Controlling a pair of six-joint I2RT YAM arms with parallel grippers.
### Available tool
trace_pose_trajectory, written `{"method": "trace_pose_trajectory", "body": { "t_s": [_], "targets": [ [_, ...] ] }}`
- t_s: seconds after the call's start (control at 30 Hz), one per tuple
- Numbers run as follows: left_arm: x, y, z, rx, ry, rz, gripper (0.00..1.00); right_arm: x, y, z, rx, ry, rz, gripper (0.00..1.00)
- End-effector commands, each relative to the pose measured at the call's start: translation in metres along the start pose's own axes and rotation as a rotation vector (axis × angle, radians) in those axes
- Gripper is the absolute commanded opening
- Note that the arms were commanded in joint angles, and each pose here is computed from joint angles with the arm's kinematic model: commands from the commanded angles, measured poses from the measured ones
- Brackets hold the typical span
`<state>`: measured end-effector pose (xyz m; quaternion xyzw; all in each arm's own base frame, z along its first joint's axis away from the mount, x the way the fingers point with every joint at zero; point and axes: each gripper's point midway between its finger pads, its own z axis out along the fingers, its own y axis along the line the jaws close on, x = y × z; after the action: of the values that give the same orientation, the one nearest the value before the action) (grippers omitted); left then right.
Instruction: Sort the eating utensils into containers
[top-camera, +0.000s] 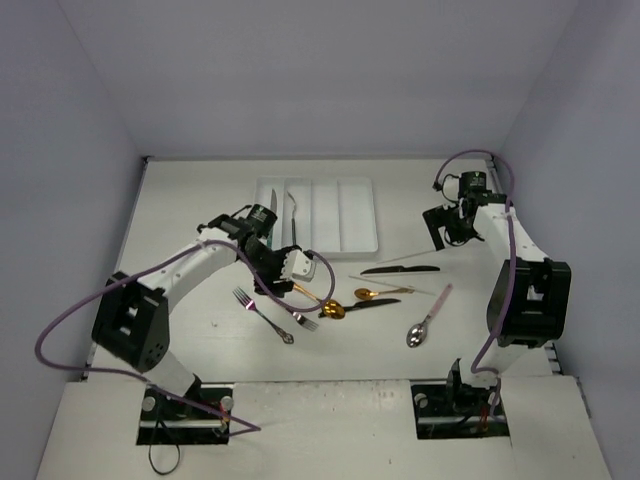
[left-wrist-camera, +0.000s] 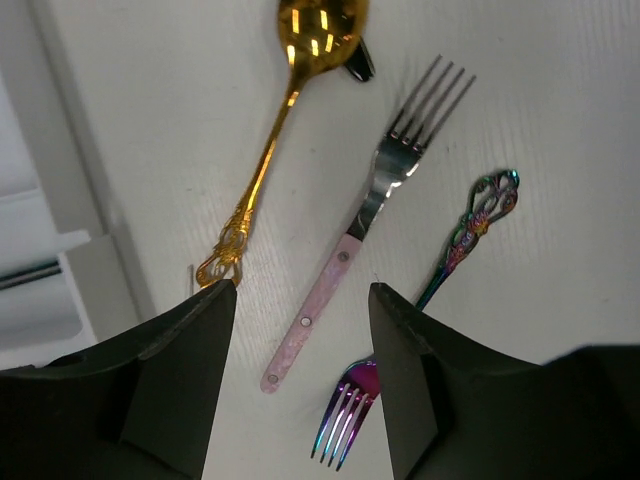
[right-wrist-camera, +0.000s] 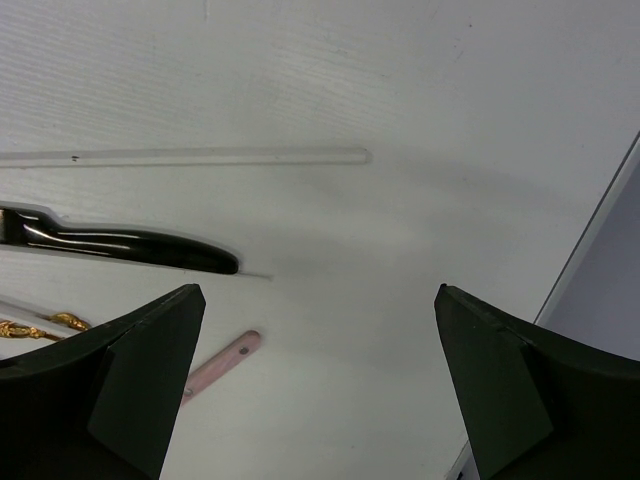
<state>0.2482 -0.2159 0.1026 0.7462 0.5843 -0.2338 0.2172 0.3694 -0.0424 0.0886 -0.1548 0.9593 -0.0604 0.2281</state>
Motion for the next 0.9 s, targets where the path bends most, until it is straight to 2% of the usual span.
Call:
{"method": "trace_pose_trajectory", "body": {
  "t_s": [0.0, 0.17, 0.27, 0.73, 0.87],
  "targets": [
    [-0.001, -0.021, -0.001, 0.174, 0.011, 0.308, 0.52, -0.003, -0.018, -0.022, 0.073, -0.042, 0.023, 0.99],
    [0.015, -0.034, 0.008, 0.249, 0.059, 0.416, 0.52, 0.004, -0.021, -0.024, 0.083, -0.035, 0.036, 0.99],
    [0.021, -0.034, 0.012, 0.269, 0.076, 0.429, 0.52, 0.008, -0.022, -0.024, 0.085, -0.03, 0.043, 0.99],
    [0.045, -0.006, 0.042, 0.293, 0.185, 0.322, 0.49, 0.016, -0.025, -0.027, 0.096, -0.013, 0.056, 0.99],
    [0.051, -0.004, 0.048, 0.278, 0.222, 0.332, 0.4, 0.017, -0.025, -0.028, 0.099, -0.013, 0.056, 0.99]
  ]
}}
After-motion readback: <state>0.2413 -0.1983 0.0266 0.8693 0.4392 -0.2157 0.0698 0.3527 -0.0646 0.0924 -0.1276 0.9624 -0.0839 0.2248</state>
